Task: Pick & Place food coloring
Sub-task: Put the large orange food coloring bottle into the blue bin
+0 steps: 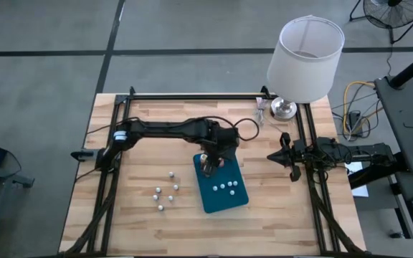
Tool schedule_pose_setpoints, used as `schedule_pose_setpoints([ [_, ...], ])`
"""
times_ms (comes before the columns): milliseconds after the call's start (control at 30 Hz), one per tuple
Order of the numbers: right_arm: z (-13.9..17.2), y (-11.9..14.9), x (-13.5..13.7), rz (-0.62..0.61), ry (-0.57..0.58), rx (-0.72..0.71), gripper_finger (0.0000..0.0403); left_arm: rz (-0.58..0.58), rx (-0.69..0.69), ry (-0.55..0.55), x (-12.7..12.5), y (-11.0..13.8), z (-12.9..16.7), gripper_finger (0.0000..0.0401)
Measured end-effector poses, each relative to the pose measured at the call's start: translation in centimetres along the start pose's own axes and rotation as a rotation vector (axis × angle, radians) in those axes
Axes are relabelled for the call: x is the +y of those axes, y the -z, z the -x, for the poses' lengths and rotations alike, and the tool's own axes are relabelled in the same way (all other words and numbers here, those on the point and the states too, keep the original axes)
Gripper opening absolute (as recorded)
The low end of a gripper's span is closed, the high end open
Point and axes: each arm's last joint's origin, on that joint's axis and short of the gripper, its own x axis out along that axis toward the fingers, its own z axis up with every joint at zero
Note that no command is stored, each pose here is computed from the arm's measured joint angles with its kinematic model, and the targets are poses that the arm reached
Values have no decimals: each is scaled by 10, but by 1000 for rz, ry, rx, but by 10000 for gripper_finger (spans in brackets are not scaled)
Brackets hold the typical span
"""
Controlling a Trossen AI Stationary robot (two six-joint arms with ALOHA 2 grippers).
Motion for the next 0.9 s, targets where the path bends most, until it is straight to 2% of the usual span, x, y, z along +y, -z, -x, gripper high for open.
schedule_pose_setpoints([
  [233,0,0,0,0,0,0,9,-65,-32,6,-7,-3,-14,133],
  [467,0,0,0,0,0,0,9,-259,-31,12,-14,-5,-16,133],
  [733,0,0,0,0,0,0,9,-516,-3,36,-26,0,-31,133],
  [900,0,0,0,0,0,0,9,-576,-11,25,-27,-1,-35,133],
])
